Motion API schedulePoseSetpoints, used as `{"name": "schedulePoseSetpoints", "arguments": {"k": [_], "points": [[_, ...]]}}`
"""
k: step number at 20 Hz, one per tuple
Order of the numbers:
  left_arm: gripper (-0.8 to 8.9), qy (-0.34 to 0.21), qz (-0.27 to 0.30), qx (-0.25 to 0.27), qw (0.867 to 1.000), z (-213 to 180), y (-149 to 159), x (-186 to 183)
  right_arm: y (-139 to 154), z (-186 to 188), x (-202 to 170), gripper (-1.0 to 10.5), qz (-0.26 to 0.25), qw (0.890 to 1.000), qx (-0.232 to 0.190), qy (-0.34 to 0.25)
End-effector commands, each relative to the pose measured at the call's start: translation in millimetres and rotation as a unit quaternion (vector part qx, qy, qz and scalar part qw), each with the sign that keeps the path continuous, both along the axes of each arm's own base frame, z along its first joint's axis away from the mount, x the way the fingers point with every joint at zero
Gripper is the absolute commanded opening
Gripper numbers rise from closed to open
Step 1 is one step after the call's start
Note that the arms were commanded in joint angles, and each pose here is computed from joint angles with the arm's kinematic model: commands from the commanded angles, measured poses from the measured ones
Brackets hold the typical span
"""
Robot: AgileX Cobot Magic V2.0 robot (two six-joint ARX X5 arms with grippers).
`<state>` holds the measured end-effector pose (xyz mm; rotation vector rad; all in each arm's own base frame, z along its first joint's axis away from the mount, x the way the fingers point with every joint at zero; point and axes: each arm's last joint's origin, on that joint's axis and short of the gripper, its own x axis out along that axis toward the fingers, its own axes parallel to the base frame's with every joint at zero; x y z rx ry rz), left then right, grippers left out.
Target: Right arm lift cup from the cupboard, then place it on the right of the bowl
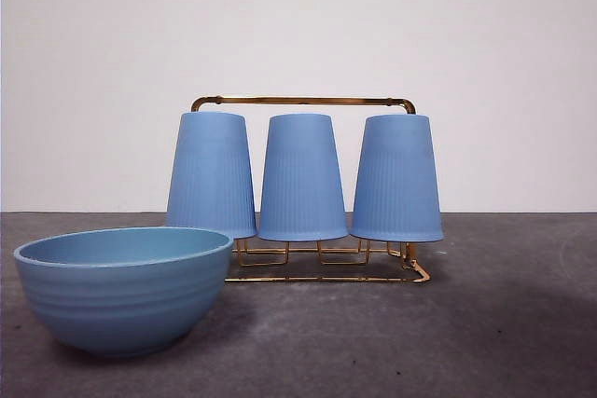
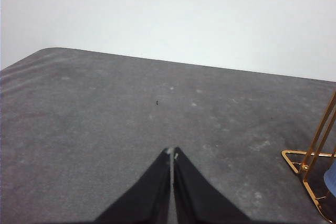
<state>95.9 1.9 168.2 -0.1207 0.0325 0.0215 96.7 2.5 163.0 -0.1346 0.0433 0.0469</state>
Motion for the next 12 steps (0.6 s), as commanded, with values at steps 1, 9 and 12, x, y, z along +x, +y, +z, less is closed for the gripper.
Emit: {"name": "schedulePoseSetpoints", "arguments": {"k": [1, 9, 12], "points": [[0.08, -0.002, 0.001, -0.018, 1.0, -4.2, 0.2, 1.2, -0.1, 0.3, 0.4, 0.2, -0.001, 1.0, 0.004, -0.006], [0.07, -0.017, 0.003, -0.151, 0.988, -1.7, 0.2, 1.3, -0.1, -0.6, 0.4, 0.2, -0.007, 0.991, 0.134, 0.004], [0.08, -0.028, 0.002, -0.171, 0.985, 0.4, 0.2, 1.2, -0.1, -0.1, 0.4, 0.2, -0.009, 0.982, 0.191, 0.004]]}}
